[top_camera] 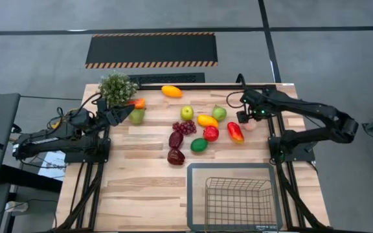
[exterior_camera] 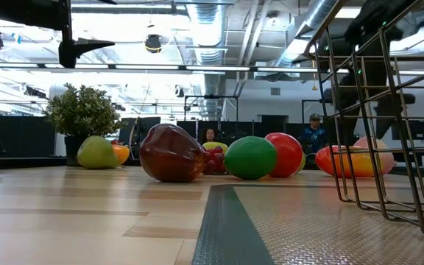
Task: Build produce basket
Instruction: Put the peach into the wire basket
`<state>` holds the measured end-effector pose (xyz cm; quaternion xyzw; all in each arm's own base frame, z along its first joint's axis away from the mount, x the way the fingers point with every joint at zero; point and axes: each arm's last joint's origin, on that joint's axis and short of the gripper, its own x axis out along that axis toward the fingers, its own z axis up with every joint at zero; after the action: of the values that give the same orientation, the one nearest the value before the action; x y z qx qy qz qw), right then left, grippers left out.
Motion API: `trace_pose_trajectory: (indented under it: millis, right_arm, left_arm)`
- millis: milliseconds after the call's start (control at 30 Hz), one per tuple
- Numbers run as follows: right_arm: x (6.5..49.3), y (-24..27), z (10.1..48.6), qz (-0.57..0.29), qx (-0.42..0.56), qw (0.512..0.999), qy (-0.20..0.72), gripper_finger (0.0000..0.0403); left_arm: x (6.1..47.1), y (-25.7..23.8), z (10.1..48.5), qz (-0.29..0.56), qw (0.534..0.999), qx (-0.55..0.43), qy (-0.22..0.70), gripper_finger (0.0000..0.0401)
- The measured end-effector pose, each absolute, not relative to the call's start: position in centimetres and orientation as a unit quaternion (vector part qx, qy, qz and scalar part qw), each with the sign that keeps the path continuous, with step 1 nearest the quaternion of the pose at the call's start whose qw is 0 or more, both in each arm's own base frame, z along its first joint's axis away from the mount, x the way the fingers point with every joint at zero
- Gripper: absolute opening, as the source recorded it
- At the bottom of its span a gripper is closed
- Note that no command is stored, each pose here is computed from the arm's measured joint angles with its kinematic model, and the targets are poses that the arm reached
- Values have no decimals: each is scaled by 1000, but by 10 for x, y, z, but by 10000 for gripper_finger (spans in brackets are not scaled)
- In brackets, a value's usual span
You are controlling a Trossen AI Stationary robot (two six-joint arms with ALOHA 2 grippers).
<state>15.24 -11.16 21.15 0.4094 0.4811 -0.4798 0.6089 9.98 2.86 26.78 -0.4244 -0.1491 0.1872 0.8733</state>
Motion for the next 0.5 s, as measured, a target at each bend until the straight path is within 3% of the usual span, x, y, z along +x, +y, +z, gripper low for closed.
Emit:
trace_pose_trajectory:
  millis: [500]
  right_arm:
    - [169,-122,178,-477,382,569,550,381]
  left_arm:
    - [100,29,268,193,875,-418,-150,360]
